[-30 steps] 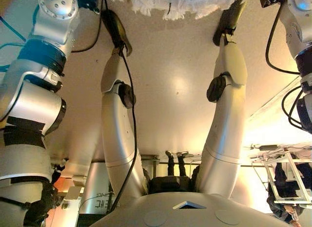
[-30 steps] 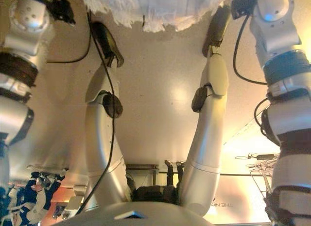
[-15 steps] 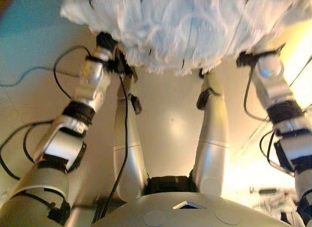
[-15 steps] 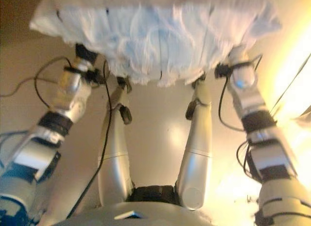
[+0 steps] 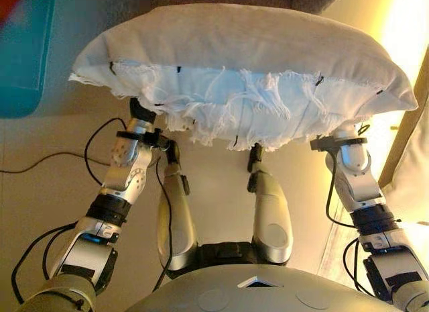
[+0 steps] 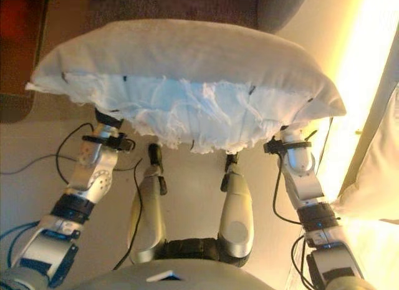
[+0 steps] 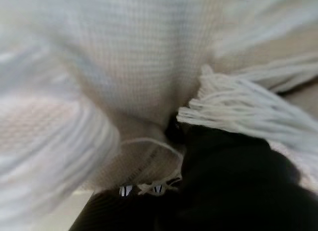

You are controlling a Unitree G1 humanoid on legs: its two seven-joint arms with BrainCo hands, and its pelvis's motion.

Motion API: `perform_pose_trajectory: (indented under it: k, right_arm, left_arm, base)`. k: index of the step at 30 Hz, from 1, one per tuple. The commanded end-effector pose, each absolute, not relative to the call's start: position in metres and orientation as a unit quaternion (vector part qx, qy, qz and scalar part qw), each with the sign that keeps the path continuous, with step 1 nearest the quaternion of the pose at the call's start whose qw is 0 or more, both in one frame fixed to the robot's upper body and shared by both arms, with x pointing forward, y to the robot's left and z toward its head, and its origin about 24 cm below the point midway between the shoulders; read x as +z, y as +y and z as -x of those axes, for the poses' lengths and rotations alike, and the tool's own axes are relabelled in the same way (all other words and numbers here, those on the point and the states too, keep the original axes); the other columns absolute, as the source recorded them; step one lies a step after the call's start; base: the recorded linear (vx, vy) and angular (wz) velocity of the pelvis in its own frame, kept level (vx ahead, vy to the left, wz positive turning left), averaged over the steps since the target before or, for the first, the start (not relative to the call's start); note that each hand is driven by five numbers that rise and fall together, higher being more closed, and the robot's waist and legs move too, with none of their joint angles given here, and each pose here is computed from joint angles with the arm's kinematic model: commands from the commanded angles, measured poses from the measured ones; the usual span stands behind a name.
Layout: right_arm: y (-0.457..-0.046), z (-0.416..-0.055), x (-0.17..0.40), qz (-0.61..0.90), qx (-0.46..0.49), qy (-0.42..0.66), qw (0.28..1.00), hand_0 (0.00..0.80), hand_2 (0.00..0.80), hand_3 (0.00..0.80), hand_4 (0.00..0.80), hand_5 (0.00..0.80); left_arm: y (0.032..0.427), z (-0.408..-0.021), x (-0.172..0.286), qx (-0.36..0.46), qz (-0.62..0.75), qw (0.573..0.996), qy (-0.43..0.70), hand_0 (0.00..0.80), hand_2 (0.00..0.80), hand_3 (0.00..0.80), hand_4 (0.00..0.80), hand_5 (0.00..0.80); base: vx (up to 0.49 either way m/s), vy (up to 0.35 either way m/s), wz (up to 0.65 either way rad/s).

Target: Pick up the cushion and take it to the sofa

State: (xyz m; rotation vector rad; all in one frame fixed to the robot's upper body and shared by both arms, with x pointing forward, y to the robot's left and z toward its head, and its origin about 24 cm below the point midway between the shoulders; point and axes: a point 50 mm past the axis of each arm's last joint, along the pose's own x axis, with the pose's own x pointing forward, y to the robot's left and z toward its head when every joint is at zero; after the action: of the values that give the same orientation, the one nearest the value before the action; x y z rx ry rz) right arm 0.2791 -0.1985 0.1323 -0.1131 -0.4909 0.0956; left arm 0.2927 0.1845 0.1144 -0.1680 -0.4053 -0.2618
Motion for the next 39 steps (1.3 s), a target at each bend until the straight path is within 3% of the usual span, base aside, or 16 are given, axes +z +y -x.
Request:
perform_pose_trajectory:
  k: [1,8,20,25,30,39]
  right_arm:
    - [-0.169,-0.259,0.171,0.040,0.132,-0.361,0.923,0.800,0.800,0.800,0.800,0.800]
    - [-0.169,-0.235,0.171,0.030,0.150,-0.364,0.919,0.800,0.800,0.800,0.800,0.800]
    - [-0.168,-0.209,0.200,0.019,0.104,-0.457,0.883,0.800,0.800,0.800,0.800,0.800]
    - [-0.164,-0.210,0.209,0.013,0.106,-0.477,0.872,0.800,0.800,0.800,0.800,0.800]
    - [-0.154,-0.221,0.213,0.009,0.140,-0.466,0.874,0.800,0.800,0.800,0.800,0.800]
    - [-0.145,-0.220,0.210,0.016,0.168,-0.477,0.863,0.800,0.800,0.800,0.800,0.800]
  left_arm:
    - [0.142,-0.270,0.147,-0.232,0.126,0.916,-0.301,0.800,0.800,0.800,0.800,0.800]
    - [0.153,-0.239,0.127,-0.208,0.196,0.917,-0.277,0.800,0.800,0.800,0.800,0.800]
    - [0.145,-0.229,0.168,-0.241,0.201,0.876,-0.366,0.800,0.800,0.800,0.800,0.800]
    - [0.142,-0.232,0.180,-0.242,0.196,0.867,-0.390,0.800,0.800,0.800,0.800,0.800]
    - [0.153,-0.229,0.181,-0.187,0.193,0.873,-0.408,0.800,0.800,0.800,0.800,0.800]
    - [0.166,-0.217,0.182,-0.149,0.181,0.871,-0.432,0.800,0.800,0.800,0.800,0.800]
  base:
    - [0.103,-0.113,-0.02]
    - [0.181,-0.060,-0.09]
    - [0.033,0.009,-0.02]
    - [-0.084,-0.244,0.05]
    - [-0.042,-0.400,-0.01]
    - [0.043,-0.171,-0.44]
